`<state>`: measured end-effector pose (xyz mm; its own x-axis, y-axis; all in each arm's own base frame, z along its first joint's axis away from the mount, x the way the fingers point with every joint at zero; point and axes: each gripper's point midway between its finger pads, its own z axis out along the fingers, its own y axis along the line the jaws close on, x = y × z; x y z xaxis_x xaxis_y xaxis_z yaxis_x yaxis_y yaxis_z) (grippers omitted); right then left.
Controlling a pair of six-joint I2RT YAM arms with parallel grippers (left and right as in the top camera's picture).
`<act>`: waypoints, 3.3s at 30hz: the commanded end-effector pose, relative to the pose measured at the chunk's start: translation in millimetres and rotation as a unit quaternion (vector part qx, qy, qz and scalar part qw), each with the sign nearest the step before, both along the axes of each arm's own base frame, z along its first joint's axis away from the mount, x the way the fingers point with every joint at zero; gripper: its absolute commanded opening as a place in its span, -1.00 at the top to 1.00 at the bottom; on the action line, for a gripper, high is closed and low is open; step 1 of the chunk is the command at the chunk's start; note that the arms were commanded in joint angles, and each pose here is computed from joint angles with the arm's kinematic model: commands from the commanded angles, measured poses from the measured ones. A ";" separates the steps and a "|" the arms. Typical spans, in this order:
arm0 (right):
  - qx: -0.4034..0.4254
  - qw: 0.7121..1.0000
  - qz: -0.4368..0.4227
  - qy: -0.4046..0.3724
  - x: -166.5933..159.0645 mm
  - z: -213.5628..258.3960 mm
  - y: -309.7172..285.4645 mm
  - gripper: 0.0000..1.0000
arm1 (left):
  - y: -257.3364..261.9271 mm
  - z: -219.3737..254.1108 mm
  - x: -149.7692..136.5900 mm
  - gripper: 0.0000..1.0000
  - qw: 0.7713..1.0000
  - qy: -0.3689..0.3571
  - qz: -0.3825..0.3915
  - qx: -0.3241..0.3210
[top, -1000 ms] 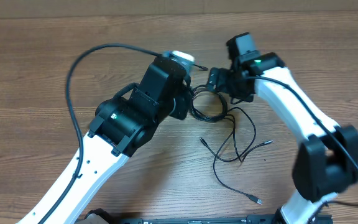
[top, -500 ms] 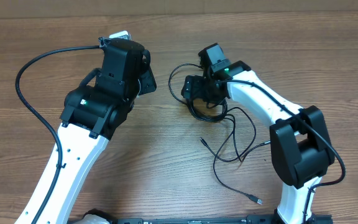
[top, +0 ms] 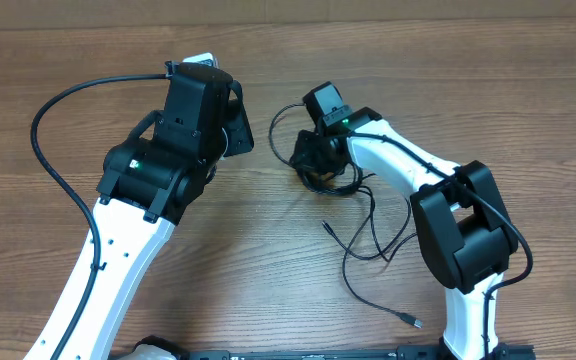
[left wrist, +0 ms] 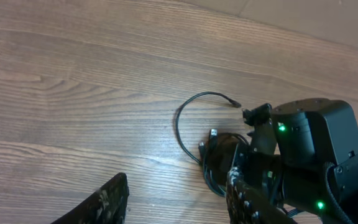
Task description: Untangle cables
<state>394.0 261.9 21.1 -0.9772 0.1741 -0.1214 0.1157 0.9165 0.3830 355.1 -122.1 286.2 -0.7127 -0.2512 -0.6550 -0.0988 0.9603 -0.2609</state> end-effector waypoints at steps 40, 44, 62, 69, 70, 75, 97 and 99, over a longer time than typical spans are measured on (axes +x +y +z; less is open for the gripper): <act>0.055 0.985 0.020 -0.160 -28.0 223.6 -8.6 -0.58 | 23.5 1.9 4.0 -0.03 1.000 0.011 -0.004 -0.028; 0.047 0.990 0.017 -0.131 -19.0 191.1 7.0 -0.60 | 63.9 4.5 15.4 -0.06 0.998 0.002 0.050 -0.030; 0.126 0.991 -0.041 -0.026 8.3 45.2 118.7 -0.52 | 87.6 2.2 -4.5 -0.10 0.990 0.029 -0.080 -0.113; 0.162 0.985 -0.016 -0.054 14.7 24.3 153.6 -0.59 | 67.9 11.2 -9.1 -0.10 0.979 0.022 -0.122 -0.159; 0.168 0.984 -0.012 -0.060 15.0 24.1 159.2 -0.58 | 65.5 12.5 -9.9 -0.10 0.978 0.021 -0.130 -0.163; 0.191 0.978 0.007 -0.088 11.9 21.0 185.3 -0.34 | 60.3 14.6 -12.4 -0.09 0.974 0.020 -0.144 -0.173; 0.094 0.986 -0.024 -0.139 40.2 -29.9 151.1 -0.77 | 46.8 45.7 -43.3 -0.10 0.966 -0.026 -0.195 -0.167; 0.088 0.985 -0.026 -0.146 51.8 -29.6 138.9 -0.77 | 46.7 48.5 -45.1 -0.11 0.966 -0.032 -0.197 -0.164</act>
<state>425.3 437.2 28.8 -0.9026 0.2615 -0.3420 -0.0188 0.7697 0.6382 316.4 -72.4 323.6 -0.7837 -0.1991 -0.5884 0.2285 0.7884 -0.5711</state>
